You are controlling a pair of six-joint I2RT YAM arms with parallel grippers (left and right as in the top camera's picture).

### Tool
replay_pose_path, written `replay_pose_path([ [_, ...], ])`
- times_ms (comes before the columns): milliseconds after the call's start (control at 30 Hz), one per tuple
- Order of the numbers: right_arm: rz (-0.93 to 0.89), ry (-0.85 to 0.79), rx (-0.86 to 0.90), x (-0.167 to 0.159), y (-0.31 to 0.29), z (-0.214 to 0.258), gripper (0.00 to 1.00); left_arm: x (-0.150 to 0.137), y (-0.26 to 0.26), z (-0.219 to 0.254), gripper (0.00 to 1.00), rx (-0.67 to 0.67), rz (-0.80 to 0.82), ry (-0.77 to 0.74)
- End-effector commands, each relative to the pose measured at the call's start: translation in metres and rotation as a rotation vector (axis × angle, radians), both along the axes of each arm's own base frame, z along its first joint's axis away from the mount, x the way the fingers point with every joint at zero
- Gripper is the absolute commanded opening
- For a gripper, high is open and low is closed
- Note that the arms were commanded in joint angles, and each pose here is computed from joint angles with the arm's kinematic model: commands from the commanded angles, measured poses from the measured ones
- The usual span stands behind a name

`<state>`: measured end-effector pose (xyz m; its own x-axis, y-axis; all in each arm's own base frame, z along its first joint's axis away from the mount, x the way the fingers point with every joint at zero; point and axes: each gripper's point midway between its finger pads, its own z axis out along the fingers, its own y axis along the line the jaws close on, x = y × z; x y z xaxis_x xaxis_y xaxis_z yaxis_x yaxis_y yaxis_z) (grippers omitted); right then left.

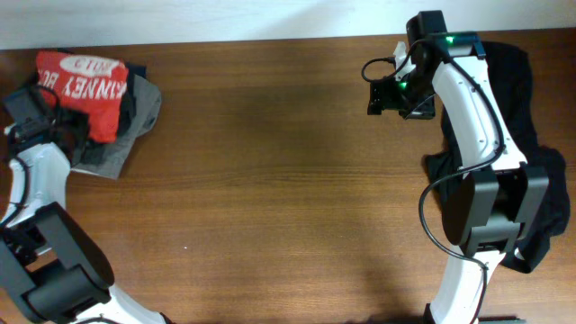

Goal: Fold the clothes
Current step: 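Lower the shirt onto the grey clothes stack and open the left gripper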

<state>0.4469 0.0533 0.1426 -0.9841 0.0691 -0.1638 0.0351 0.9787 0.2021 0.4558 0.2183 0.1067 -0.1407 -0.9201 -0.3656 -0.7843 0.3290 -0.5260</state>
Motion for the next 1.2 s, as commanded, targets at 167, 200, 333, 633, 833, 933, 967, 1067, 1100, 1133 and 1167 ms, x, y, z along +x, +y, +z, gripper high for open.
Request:
replay_pose_path([
  [167, 0.009, -0.038, -0.014, 0.002, -0.004, 0.013, 0.84, -0.013, 0.037, 0.018, 0.57, 0.113, -0.138, -0.035],
  [200, 0.008, -0.038, -0.014, 0.002, -0.004, 0.013, 0.84, -0.006, 0.032, 0.026, 0.65, 0.122, -0.195, -0.077],
  [333, 0.008, -0.028, -0.014, 0.0, -0.004, 0.01, 0.84, 0.015, 0.012, 0.063, 0.99, 0.185, -0.399, -0.239],
  [633, 0.008, -0.022, -0.015, -0.001, -0.004, 0.009, 0.84, 0.006, -0.027, 0.161, 0.99, 0.386, -0.637, -0.442],
  [833, 0.009, -0.022, -0.014, -0.001, -0.003, 0.009, 0.84, -0.022, -0.037, 0.188, 0.99, 0.55, -0.711, -0.381],
  [933, 0.009, -0.022, -0.014, -0.001, -0.003, 0.009, 0.84, -0.026, -0.033, 0.187, 0.99, 0.596, -0.71, -0.335],
  [967, 0.009, -0.022, -0.014, -0.001, -0.003, 0.009, 0.84, -0.027, -0.03, 0.186, 0.99, 0.605, -0.703, -0.325],
  [1067, 0.008, -0.022, -0.014, -0.001, -0.004, 0.009, 0.84, -0.021, -0.033, 0.184, 0.99, 0.664, -0.739, -0.305],
  [1100, 0.009, -0.021, -0.014, -0.001, -0.003, 0.009, 0.84, -0.017, -0.036, 0.184, 0.99, 0.693, -0.758, -0.303],
  [1133, 0.009, -0.021, -0.013, -0.001, -0.003, 0.009, 0.84, -0.01, -0.04, 0.183, 0.99, 0.74, -0.79, -0.298],
  [1167, 0.009, -0.021, -0.01, -0.001, -0.003, 0.009, 0.84, -0.005, -0.043, 0.182, 0.99, 0.773, -0.806, -0.29],
])
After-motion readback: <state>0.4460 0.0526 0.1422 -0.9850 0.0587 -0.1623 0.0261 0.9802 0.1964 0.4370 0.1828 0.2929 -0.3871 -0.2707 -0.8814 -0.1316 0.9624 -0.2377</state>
